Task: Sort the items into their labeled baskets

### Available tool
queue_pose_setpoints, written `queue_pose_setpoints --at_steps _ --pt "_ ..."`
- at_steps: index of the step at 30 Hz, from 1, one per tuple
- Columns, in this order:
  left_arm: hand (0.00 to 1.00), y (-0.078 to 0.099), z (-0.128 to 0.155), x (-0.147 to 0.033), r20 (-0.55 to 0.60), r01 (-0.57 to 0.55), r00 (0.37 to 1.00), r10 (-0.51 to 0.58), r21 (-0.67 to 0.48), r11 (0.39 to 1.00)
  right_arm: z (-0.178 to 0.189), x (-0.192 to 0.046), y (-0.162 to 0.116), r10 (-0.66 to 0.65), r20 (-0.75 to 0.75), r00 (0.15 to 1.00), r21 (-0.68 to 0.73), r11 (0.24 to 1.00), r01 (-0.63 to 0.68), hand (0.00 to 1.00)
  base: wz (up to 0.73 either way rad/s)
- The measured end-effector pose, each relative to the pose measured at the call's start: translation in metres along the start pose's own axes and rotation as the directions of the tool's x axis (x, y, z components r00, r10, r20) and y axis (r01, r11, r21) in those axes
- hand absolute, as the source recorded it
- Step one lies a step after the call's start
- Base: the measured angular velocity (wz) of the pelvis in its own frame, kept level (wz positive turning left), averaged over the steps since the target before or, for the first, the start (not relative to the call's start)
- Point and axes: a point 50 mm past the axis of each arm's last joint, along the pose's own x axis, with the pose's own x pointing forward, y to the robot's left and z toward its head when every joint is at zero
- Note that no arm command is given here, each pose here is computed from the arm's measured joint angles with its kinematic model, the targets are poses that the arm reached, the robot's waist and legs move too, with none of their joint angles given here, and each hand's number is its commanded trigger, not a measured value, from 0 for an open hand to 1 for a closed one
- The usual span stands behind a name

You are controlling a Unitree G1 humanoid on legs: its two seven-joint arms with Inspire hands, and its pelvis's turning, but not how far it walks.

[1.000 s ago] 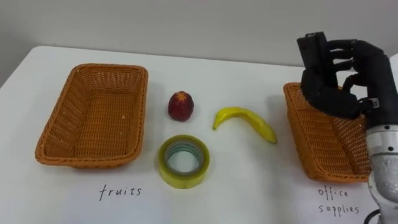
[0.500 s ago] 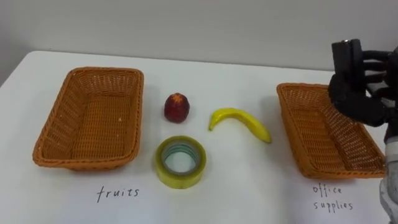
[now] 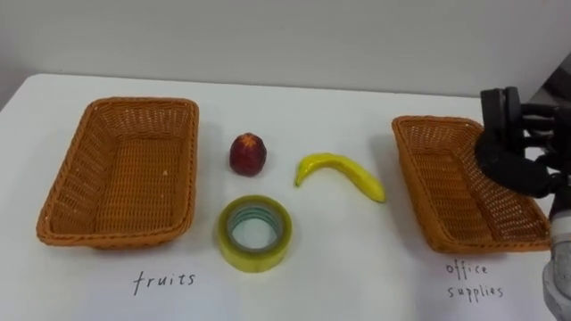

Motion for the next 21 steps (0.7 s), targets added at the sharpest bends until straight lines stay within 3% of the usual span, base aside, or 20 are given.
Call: queue_pose_setpoints --at_steps 20,21 --pt "0.00 0.002 0.004 0.001 0.005 0.036 0.999 -0.036 -0.008 0.999 -0.020 -0.003 0.010 0.159 -0.093 0.983 -0.125 0.977 -0.170 1.00 0.00" --pt "0.00 0.002 0.003 0.001 0.005 0.040 0.999 -0.040 -0.008 0.999 -0.020 -0.003 0.010 0.167 -0.092 0.982 -0.134 0.975 -0.178 0.87 0.00"
